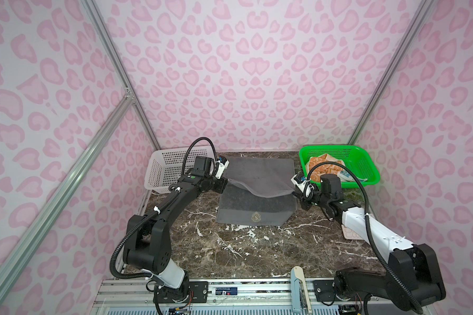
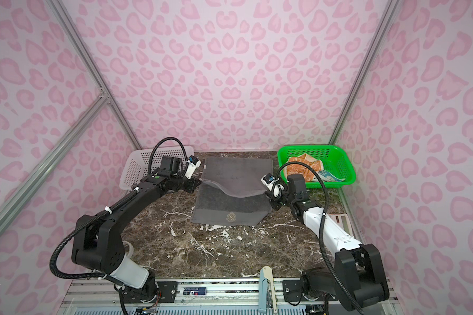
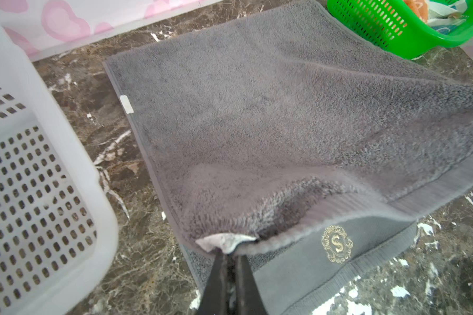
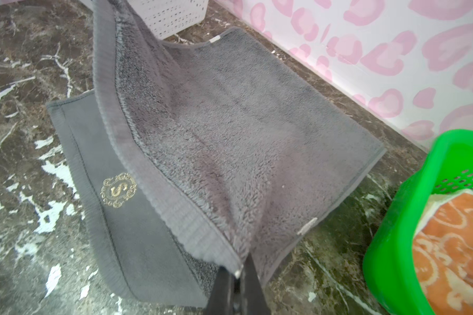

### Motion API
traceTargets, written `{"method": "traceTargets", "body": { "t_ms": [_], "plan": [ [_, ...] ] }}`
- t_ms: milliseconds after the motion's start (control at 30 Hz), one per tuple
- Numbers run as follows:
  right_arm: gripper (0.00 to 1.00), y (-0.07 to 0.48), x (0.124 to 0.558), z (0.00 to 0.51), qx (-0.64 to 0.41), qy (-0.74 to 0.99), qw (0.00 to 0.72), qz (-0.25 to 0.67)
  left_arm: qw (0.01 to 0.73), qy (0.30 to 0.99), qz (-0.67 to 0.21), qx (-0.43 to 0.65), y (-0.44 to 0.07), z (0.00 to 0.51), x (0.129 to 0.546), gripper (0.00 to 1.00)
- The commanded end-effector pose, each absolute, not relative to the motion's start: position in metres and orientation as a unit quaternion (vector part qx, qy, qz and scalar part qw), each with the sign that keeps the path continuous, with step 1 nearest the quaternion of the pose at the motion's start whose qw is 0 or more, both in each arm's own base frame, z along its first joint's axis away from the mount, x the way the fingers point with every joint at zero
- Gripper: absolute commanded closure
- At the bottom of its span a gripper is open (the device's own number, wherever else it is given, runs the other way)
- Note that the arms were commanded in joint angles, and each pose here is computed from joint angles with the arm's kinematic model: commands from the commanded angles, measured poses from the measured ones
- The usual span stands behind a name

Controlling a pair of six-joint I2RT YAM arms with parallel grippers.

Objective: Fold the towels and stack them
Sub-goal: 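Lower the towel onto the table with both grippers, drawing the held edge toward the robot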

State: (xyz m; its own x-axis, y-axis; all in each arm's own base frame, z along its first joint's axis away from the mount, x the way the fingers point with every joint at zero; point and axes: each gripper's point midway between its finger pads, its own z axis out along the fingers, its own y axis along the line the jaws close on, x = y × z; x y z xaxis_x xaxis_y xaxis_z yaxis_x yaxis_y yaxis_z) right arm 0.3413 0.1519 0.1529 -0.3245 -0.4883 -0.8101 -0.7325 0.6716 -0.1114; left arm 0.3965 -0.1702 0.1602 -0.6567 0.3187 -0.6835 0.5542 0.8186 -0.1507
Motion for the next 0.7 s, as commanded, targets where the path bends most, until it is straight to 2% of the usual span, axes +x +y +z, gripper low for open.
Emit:
{"method": "traceTargets", "body": {
  "t_ms": [0, 300, 667],
  "plan": [
    [1.0, 0.156, 0.328, 0.142, -0.42, 0.795, 0.42, 0.122, 0.323, 0.898, -0.171, 0.244, -0.171, 0.158, 0.38, 0.97],
    [1.0, 0.153, 0.307, 0.149, -0.461, 0.791, 0.392, 0.09, 0.34, 0.894, -0.151, 0.248, -0.166, 0.185, 0.352, 0.97],
    [1.0, 0.149, 0.258, 0.085, -0.525, 0.801, 0.279, 0.061, 0.258, 0.93, -0.155, 0.21, -0.166, 0.128, 0.313, 0.97]
  ]
}}
